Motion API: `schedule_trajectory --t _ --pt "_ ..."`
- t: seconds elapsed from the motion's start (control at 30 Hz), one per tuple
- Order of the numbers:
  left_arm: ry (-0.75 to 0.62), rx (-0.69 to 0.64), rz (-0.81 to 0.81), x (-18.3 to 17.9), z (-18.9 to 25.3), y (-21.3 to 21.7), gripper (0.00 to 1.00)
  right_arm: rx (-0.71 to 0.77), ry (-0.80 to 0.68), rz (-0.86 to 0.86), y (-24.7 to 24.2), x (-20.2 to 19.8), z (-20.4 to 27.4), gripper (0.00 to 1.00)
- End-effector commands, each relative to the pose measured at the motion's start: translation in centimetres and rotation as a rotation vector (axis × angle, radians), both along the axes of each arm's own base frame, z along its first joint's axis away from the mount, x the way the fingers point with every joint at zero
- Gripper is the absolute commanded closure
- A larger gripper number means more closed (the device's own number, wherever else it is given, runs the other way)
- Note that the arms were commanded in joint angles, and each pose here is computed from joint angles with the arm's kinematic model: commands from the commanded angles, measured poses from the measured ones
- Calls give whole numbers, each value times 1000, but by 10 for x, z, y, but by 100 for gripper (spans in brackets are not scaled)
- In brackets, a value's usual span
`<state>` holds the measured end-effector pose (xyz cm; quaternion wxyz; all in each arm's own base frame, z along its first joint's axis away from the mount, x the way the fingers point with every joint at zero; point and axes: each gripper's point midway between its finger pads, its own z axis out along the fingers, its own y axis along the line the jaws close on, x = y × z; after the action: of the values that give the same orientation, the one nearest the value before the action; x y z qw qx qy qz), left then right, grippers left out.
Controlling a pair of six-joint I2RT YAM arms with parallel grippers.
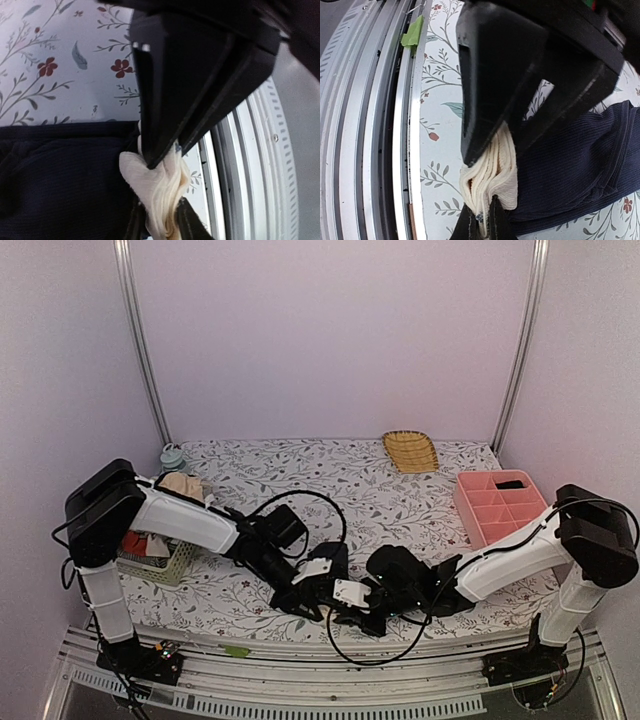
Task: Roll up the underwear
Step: Roll the underwear at the corner of the board.
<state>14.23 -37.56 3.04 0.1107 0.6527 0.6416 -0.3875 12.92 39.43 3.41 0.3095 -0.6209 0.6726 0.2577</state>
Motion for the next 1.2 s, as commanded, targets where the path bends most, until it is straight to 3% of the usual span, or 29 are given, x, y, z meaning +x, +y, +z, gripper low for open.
schedule_trajectory --t 0.0,0.23,0.37,0.5,0.63,0.87,1.17 --pt "-60 -35 66 16 15 7 68 34 62 20 10 -9 11 100" --pt "-271 -165 278 52 63 30 33 30 403 10 14 -22 8 100" --pt "-398 -216 364 56 79 50 27 10 645 -54 15 -15 3 100" --pt "-501 -243 408 52 88 67 25 -64 911 -126 13 -11 -19 100" --pt "-574 -260 373 32 88 68 27 -102 1074 -160 9 -8 -34 100" --pt "-677 -186 238 2 59 45 34 -190 1209 -231 3 -4 -62 100" --pt "-796 -96 87 -13 20 21 46 -243 1259 -280 -3 -4 -78 100"
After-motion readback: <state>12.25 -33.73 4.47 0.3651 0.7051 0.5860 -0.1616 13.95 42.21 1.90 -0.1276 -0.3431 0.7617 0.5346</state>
